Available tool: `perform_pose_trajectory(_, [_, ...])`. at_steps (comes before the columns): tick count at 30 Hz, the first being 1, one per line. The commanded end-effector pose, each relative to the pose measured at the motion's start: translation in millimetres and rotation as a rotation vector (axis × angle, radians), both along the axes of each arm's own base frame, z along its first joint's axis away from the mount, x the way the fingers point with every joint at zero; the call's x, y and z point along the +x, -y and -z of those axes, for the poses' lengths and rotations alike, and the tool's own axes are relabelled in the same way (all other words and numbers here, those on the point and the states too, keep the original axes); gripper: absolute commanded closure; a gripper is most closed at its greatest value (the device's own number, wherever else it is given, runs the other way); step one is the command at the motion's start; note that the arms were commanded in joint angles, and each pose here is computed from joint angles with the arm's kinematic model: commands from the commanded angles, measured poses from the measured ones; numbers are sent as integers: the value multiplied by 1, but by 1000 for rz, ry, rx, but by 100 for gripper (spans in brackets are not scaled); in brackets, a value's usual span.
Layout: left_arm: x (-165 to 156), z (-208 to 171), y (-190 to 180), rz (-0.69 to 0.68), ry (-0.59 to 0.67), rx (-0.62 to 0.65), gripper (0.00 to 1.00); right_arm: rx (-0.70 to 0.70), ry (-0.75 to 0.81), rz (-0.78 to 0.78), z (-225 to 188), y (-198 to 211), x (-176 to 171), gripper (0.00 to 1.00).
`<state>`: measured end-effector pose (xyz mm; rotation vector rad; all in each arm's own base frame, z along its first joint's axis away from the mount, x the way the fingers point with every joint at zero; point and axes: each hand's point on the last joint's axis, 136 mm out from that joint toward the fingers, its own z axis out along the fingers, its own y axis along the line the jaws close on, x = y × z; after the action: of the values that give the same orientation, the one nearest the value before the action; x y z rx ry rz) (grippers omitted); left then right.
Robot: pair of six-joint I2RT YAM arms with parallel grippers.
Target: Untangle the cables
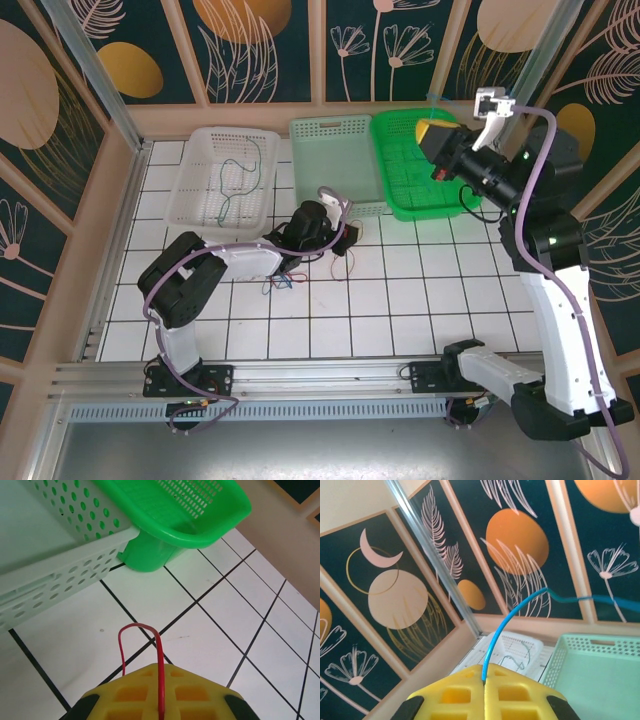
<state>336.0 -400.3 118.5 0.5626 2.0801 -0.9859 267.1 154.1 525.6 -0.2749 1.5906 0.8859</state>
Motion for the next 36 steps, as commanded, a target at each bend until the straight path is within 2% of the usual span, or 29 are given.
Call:
perform_pose_trajectory(1, [-4, 15, -3, -1, 1, 57, 95, -26, 44, 49, -13, 6, 10, 100])
perform_pose_trajectory(5, [-6, 12, -4, 2, 0, 44, 95, -54, -6, -10, 0, -9, 35, 100])
perform_pose_trajectory(8, [-8, -4, -3, 7, 19, -9, 94, -78, -61, -51, 22, -21, 62, 100])
perform_pose_trajectory(9, [-14, 4, -8, 3, 2, -4, 94, -87, -83, -60, 32, -24, 73, 100])
perform_pose_trajectory(17, [-25, -6, -23, -20, 7, -40, 93, -101, -168, -170, 98, -56, 145, 100])
perform_pose_trajectory(22, [-31, -9, -26, -13, 6, -59, 92, -93, -273, -230, 145, -75, 190, 100])
perform_pose_trajectory(36, [-32, -16, -23, 1, 7, -94, 91, -86, -541, -308, 281, -116, 266, 98])
